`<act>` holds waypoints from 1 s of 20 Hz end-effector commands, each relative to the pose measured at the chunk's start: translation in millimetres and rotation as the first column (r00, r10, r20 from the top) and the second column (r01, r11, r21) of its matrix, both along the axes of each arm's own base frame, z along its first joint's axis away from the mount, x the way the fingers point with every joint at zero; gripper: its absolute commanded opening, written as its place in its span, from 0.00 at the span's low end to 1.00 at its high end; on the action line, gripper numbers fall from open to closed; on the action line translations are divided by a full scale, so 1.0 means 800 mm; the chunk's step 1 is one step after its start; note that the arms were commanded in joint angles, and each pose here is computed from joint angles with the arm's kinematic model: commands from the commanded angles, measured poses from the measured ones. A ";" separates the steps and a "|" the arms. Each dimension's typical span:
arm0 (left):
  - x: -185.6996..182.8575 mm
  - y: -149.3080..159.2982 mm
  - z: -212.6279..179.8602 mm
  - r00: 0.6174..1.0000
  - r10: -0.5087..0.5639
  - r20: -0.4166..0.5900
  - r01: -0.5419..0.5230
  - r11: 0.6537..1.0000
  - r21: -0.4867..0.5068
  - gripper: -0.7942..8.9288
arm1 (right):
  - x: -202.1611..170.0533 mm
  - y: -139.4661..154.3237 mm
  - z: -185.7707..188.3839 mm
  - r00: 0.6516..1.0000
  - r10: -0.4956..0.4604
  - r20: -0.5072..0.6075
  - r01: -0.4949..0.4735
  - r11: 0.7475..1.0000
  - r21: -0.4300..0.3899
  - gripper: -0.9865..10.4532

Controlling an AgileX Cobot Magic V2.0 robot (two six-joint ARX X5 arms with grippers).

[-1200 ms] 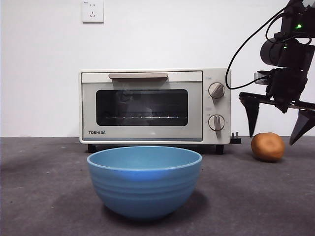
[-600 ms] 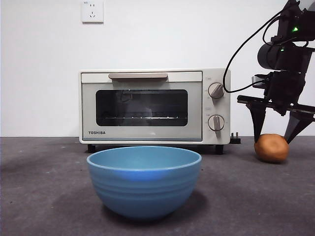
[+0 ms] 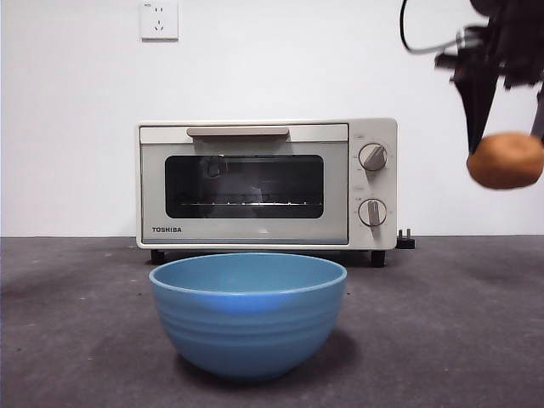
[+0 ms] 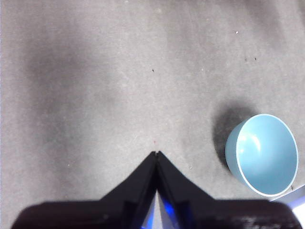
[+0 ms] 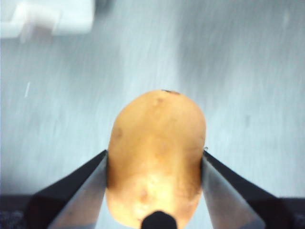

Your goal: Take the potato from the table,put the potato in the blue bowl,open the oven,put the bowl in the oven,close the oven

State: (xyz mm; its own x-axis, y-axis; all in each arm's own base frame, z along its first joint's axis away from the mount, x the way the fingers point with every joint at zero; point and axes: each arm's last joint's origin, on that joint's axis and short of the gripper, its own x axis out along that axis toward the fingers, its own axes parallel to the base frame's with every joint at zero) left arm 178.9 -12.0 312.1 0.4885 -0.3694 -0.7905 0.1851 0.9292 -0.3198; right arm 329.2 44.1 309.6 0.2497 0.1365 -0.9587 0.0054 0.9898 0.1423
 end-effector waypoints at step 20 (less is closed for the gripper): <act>0.000 0.000 0.001 0.999 -0.029 0.017 0.028 0.999 0.018 0.08 | -0.161 0.244 0.010 0.605 0.788 0.113 -0.793 0.609 0.007 0.14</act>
